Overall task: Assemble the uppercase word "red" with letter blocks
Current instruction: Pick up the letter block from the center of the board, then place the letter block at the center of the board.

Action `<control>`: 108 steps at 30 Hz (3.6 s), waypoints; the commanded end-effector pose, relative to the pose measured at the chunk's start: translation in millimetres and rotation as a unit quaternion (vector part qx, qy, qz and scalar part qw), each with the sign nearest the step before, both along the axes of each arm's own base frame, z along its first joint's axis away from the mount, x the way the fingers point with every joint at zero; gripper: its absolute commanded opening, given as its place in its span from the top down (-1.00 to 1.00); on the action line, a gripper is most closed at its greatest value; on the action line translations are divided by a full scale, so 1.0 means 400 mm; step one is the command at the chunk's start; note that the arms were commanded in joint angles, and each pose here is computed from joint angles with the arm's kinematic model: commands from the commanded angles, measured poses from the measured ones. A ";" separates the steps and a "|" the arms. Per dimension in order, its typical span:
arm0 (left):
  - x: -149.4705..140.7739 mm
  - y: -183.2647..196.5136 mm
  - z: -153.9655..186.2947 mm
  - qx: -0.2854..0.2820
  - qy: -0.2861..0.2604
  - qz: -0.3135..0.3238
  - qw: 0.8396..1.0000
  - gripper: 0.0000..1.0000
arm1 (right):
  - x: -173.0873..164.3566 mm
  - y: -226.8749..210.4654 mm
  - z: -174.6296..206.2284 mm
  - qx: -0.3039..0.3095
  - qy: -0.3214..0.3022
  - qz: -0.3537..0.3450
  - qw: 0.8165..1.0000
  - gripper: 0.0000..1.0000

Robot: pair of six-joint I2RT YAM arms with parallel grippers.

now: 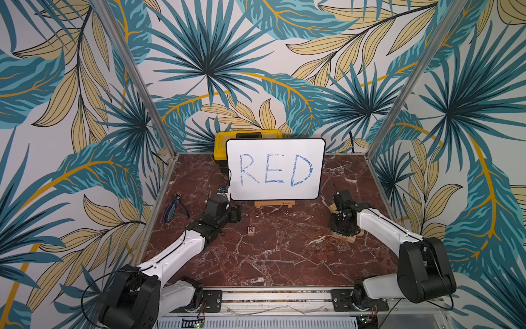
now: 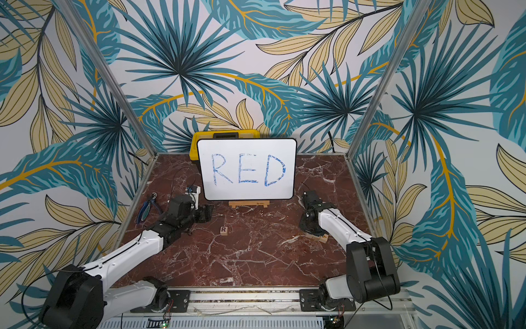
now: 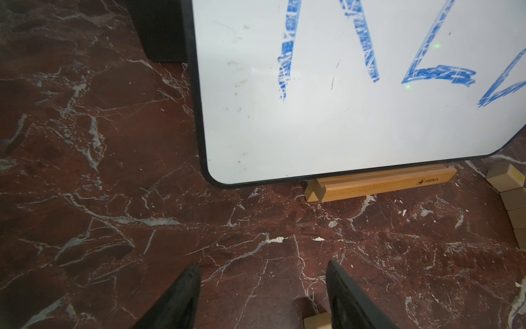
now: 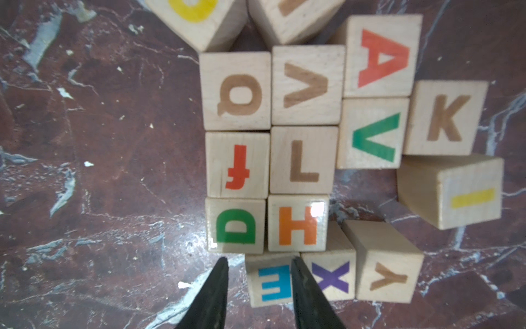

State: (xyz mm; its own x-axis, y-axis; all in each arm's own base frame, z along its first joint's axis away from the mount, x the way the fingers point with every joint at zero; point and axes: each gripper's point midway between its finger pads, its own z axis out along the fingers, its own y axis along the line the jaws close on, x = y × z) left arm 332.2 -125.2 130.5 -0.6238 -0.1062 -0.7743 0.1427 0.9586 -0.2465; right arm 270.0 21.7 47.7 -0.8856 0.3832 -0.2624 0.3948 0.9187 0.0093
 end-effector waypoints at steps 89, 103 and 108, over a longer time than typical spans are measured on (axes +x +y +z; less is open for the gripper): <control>-0.018 0.128 0.012 -0.051 -0.015 0.093 0.994 -0.40 | 0.005 0.508 0.205 -0.020 -0.021 0.662 0.749 0.61; -0.035 0.164 0.004 -0.053 -0.017 0.117 0.992 -0.40 | -0.061 0.602 0.162 -0.050 0.016 0.827 0.561 0.61; -0.033 0.161 -0.003 -0.055 -0.011 0.114 0.992 -0.39 | -0.050 0.638 0.130 -0.054 0.032 0.852 0.519 0.60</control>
